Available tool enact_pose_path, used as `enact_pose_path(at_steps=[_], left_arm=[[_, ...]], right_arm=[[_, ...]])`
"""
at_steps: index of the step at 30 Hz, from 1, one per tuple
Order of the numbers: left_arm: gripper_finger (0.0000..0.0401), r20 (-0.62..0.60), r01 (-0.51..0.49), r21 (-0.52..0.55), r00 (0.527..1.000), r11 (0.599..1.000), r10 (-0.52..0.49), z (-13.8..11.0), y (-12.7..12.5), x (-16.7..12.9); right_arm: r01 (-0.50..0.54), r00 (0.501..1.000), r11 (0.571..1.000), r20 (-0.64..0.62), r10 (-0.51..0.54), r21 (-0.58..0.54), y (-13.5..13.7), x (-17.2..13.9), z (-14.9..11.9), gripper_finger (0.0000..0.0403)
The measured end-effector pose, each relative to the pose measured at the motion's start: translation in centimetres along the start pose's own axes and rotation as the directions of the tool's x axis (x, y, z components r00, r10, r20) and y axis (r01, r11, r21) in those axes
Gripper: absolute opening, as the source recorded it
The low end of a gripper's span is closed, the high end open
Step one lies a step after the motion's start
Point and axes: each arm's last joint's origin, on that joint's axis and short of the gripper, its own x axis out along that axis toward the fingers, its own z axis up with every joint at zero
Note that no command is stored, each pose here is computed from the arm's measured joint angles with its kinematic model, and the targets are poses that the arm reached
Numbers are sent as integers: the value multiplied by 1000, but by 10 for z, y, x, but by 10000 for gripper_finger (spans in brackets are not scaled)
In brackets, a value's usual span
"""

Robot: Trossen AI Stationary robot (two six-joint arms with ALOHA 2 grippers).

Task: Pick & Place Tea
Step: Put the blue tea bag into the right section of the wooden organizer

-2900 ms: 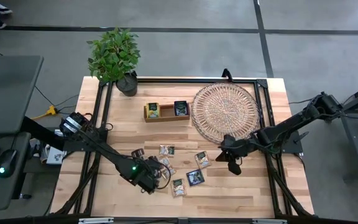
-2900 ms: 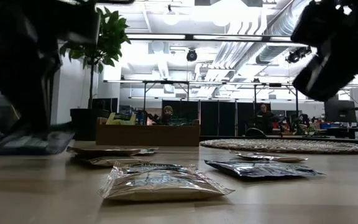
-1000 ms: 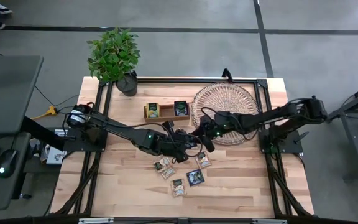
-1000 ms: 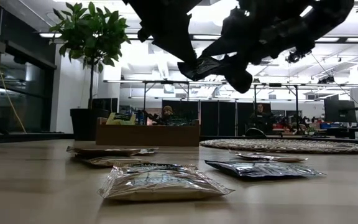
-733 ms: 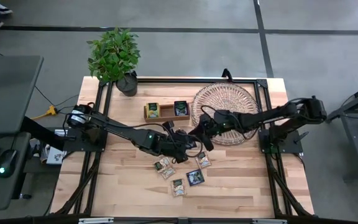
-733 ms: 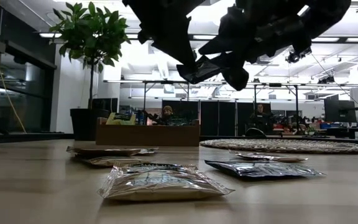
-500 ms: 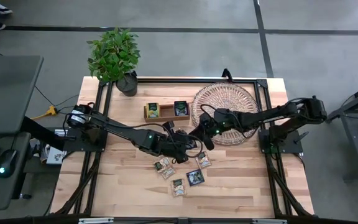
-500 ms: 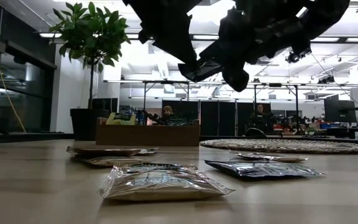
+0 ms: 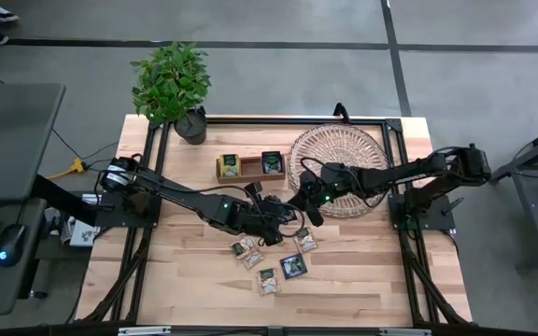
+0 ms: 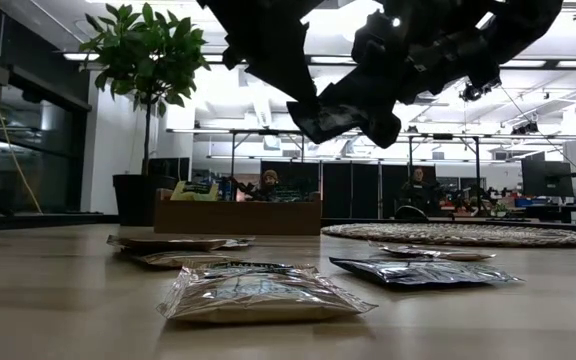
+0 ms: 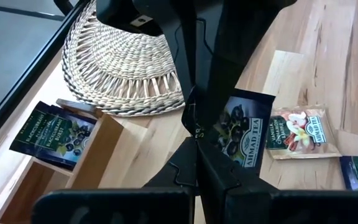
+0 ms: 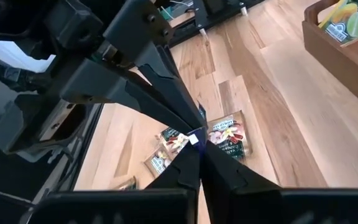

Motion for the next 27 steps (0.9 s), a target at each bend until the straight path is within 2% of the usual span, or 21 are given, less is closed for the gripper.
enact_pose_path(at_steps=[10, 15, 27], left_arm=[[1, -8, 1, 2, 1000, 1000, -1, -1, 0, 0], [1, -55, -74, 48, 996, 996, 76, -8, 5, 0], [1, -224, -219, -87, 955, 972, 195, -34, 18, -3]], right_arm=[[11, 1000, 1000, -11, -11, -18, -1, 0, -1, 2], [64, 996, 998, -68, -66, -21, -5, -1, -8, 1], [147, 987, 988, -60, -149, -42, -11, -2, -11, 0]])
